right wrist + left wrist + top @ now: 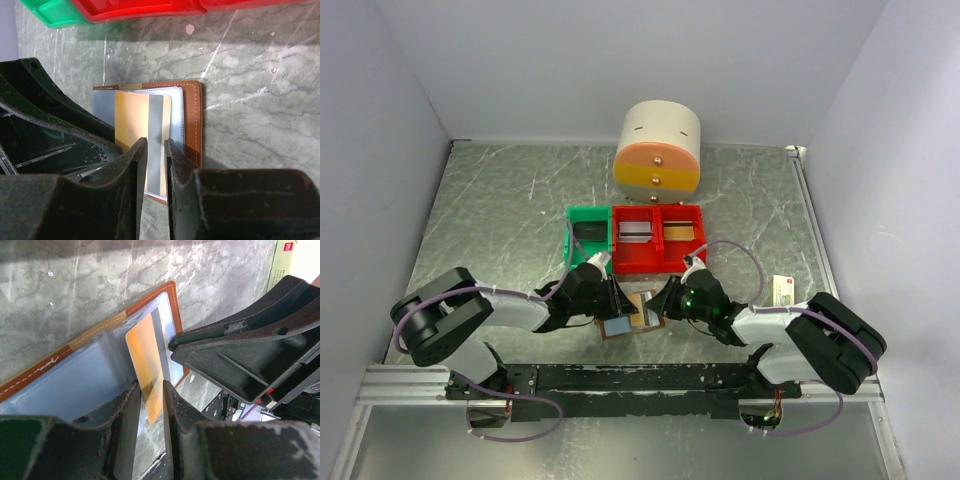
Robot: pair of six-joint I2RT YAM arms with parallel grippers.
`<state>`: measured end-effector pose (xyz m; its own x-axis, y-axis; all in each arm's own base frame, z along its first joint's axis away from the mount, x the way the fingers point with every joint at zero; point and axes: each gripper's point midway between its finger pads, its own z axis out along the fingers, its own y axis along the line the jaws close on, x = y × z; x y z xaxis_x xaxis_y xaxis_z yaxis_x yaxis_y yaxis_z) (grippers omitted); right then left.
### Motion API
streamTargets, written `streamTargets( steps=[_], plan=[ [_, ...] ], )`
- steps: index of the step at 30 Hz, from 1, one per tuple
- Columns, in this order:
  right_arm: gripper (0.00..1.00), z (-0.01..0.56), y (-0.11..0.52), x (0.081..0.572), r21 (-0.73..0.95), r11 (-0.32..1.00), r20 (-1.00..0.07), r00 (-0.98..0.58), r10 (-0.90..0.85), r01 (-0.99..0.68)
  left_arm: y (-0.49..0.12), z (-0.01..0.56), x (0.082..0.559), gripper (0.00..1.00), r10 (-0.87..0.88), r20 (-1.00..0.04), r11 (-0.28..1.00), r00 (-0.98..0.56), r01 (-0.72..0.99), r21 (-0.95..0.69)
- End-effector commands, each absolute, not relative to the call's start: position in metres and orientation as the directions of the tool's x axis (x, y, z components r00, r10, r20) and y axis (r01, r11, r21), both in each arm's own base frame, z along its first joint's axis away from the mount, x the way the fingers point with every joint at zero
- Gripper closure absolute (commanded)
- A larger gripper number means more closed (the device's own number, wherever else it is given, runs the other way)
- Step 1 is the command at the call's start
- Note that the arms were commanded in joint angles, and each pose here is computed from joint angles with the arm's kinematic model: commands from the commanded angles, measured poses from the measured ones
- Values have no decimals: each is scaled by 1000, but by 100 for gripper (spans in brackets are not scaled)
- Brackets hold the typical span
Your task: Take the credit cards out of the card holder
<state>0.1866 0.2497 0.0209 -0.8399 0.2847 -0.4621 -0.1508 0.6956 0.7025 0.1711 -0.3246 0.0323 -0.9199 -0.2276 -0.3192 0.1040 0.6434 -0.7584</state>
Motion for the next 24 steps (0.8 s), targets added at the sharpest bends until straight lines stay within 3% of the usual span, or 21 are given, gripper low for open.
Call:
streamTargets(
  steps=[1,6,11,24],
  plan=[
    [78,-28,220,145,619,783,-344,-916,205,-57,-338,47,172,66,-242,-313,582,-918,121,-804],
    [78,-26,221,145,625,778,-347,-916,202,-66,-339,44,171,74,-218,-316,594,-924,131,-794],
    [78,-27,216,149,585,808,-364,-912,191,-64,-326,38,171,92,-187,-348,665,-919,142,-733],
    [73,-5,226,164,592,795,-425,-889,169,-132,-266,43,171,93,-64,-478,856,-876,199,-477]
  ],
)
